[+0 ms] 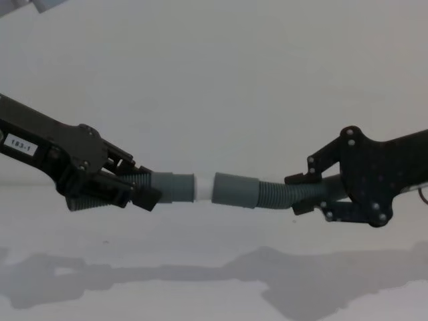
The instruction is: Use both hands to pick up one end of the pipe from the table, align the ends, and insert them.
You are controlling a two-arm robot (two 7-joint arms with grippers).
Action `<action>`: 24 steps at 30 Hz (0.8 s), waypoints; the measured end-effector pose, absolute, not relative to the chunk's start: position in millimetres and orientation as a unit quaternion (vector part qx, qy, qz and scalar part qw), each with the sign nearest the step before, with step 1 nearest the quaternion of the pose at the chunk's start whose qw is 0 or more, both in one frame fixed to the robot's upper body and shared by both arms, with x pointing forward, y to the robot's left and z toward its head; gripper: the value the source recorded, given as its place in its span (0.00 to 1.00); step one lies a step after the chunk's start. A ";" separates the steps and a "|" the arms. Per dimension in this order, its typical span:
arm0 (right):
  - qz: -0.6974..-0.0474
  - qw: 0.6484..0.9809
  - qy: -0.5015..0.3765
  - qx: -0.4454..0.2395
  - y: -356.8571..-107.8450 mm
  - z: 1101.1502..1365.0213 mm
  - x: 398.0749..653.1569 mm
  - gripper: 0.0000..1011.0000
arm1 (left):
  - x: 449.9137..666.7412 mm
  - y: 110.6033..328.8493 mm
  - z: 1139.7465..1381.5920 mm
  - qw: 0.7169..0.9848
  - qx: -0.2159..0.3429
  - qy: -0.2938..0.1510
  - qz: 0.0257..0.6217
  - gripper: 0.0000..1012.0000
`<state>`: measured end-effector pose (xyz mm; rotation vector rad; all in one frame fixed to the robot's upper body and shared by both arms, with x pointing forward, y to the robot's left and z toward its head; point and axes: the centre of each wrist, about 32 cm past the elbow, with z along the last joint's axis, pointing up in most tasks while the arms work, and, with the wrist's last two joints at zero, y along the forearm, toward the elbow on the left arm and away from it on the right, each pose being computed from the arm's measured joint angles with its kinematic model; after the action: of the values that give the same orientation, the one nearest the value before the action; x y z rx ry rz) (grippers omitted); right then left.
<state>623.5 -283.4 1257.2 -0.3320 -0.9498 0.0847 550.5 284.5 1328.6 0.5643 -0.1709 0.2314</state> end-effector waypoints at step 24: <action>0.051 0.877 -0.454 -0.148 -272.6 1257.2 625.1 0.21 | 550.5 285.0 1328.5 0.950 0.278 -0.084 0.114 0.33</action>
<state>625.1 -272.6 1257.2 -0.3097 -0.9473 0.1064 550.5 285.0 1328.5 0.5663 -0.1705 0.2327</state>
